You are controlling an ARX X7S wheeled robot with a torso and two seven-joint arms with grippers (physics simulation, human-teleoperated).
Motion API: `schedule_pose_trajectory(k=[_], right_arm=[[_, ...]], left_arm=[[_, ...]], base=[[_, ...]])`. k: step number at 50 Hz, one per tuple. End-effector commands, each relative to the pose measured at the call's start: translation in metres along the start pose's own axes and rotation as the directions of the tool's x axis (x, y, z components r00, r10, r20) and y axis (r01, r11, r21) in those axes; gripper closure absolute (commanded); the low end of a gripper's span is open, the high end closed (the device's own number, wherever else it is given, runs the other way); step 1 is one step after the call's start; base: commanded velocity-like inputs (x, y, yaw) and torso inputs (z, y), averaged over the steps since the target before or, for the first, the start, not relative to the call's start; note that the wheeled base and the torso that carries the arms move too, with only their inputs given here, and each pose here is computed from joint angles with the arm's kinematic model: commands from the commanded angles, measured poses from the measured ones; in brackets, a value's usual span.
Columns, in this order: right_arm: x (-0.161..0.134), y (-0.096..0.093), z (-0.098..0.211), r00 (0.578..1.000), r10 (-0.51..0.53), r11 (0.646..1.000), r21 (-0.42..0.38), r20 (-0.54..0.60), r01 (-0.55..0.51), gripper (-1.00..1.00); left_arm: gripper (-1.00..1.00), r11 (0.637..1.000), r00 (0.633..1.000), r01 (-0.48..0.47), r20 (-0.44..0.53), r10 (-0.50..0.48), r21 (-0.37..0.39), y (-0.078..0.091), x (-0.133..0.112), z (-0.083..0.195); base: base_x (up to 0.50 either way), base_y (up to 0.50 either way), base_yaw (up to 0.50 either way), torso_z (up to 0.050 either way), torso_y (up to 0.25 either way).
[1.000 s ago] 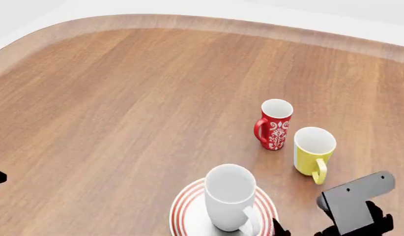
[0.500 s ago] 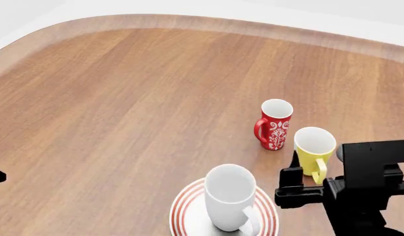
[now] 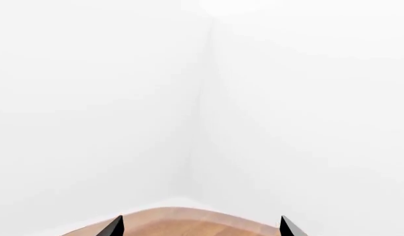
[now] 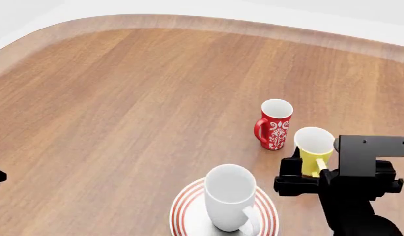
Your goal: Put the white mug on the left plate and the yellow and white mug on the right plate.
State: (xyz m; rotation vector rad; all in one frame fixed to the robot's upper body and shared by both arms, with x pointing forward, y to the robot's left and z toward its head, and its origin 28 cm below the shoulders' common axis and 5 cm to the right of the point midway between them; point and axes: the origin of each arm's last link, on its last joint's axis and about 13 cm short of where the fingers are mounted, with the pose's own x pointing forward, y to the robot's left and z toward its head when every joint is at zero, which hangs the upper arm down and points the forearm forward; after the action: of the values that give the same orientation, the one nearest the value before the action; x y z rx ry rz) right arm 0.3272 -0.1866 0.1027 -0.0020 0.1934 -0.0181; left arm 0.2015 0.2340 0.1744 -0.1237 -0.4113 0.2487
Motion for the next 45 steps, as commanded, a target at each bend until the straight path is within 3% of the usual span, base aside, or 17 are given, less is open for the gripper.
schedule_pose_trajectory(k=[1,6,20,24,26,36,45], right_arm=[[0.049,0.002,0.005,0.997,-0.002,1.000,0.006,-0.075,0.002,-1.00],[0.068,0.002,0.020,0.995,-0.034,0.999,0.002,-0.092,0.034,-1.00],[0.069,0.001,0.037,0.987,-0.097,0.995,0.006,-0.132,0.099,-1.00],[0.070,0.001,0.039,0.986,-0.101,0.995,0.008,-0.136,0.103,-1.00],[0.070,0.002,0.040,0.986,-0.099,0.995,0.006,-0.137,0.101,-1.00],[0.069,0.000,0.040,0.984,-0.109,0.994,-0.007,-0.141,0.109,-1.00],[0.070,-0.002,0.043,0.983,-0.128,0.992,-0.013,-0.133,0.127,-1.00]], left_arm=[[-1.00,1.000,1.000,0.003,0.012,-0.003,0.017,0.001,0.000,-0.002],[-1.00,1.000,1.000,-0.001,0.017,0.001,0.016,0.002,0.001,0.000],[-1.00,1.000,0.999,0.011,0.033,-0.012,0.021,0.001,0.002,-0.001],[-1.00,0.999,0.998,0.035,0.047,-0.037,0.030,0.001,0.000,0.001],[-1.00,0.999,0.999,0.033,0.032,-0.033,-0.006,0.001,0.000,0.001],[-1.00,1.000,0.999,0.008,0.053,-0.010,0.025,0.001,0.000,0.001],[-1.00,1.000,0.999,0.017,0.046,-0.018,0.011,0.003,0.000,0.004]], base=[[0.00,0.00,0.00,0.000,0.000],[0.00,0.00,0.00,0.000,0.000],[0.00,0.00,0.00,0.000,0.000],[0.00,0.00,0.00,0.002,-0.209],[0.00,0.00,0.00,0.005,-0.250],[0.00,0.00,0.00,0.001,-0.008],[0.00,0.00,0.00,0.000,-0.247]])
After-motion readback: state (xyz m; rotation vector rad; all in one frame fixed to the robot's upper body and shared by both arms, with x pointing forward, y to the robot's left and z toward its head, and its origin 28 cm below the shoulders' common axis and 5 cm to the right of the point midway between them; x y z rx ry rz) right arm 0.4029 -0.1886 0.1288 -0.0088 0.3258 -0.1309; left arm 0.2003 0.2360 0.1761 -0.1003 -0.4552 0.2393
